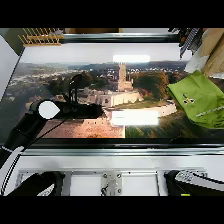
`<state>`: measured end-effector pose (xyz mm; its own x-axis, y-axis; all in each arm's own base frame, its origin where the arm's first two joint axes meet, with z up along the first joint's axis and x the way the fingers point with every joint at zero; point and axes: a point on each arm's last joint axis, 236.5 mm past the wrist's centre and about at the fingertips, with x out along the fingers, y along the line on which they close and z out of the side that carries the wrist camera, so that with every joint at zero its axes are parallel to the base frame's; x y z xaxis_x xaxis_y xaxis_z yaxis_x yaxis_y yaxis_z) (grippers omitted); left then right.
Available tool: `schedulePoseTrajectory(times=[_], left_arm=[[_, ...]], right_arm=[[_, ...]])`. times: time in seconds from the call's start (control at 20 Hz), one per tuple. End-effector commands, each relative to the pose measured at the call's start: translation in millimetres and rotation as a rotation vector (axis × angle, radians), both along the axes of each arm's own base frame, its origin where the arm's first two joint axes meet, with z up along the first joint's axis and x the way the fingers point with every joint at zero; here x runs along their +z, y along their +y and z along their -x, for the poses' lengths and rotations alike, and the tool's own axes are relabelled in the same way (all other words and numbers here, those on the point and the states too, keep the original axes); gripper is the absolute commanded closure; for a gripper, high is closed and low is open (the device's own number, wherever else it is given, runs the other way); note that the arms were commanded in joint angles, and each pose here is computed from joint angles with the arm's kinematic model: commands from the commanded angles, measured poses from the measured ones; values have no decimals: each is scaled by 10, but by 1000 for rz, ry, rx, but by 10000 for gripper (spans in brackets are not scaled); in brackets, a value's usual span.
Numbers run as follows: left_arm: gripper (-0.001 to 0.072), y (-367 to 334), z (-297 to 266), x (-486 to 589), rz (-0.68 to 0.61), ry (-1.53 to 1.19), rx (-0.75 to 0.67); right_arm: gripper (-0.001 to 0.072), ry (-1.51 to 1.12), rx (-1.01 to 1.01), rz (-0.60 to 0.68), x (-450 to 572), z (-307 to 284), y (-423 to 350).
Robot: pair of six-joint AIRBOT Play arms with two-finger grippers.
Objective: Fold the clothes and pants, and hang the long-sleeved shirts on hangers.
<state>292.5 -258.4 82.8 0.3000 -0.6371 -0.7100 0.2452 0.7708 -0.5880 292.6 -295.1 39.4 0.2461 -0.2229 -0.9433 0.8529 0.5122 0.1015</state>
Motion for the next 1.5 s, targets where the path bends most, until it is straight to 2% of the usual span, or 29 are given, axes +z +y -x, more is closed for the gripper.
schedulePoseTrajectory(times=[0.0, 0.45, 0.5, 0.55, 0.6, 0.7, 0.85, 0.9, 1.0, 1.15, 1.3, 1.4, 1.45], left_arm=[[702, -2, -3, 3, 0, -2, -1], [703, 15, 47, -32, -16, 14, -16], [702, 16, 47, -33, -17, 14, -16], [702, 16, 46, -33, -16, 14, -16], [703, 16, 46, -32, -16, 13, -16], [702, 16, 46, -33, -16, 14, -16], [702, 15, 47, -32, -16, 14, -16], [702, 15, 44, -31, -16, 13, -15], [702, 15, 43, -31, -16, 13, -15], [702, 12, 37, -26, -13, 11, -13], [702, 12, 38, -26, -13, 11, -13], [702, 12, 38, -26, -13, 11, -13], [702, 12, 38, -26, -13, 11, -13]], right_arm=[[686, 76, 7, -56, -247, 294, 396], [668, 221, 56, -233, -576, 821, 1045], [474, 235, 81, -245, -574, 850, 1081], [87, 247, 115, -248, -564, 877, 1103], [1, 260, 141, -231, -529, 914, 1081], [1, 241, 136, -137, -326, 915, 922], [1, 11, 172, 70, 380, 555, 735], [2, -82, 222, 101, 620, 397, 837], [1, -266, 397, 96, 985, 63, 1336], [1, -468, 740, -6, 1309, -332, 2415], [2, -477, 1031, -36, 1293, -397, 3175], [7, -461, 1141, -48, 1244, -375, 3475], [147, -458, 1175, -60, 1229, -362, 3592]])
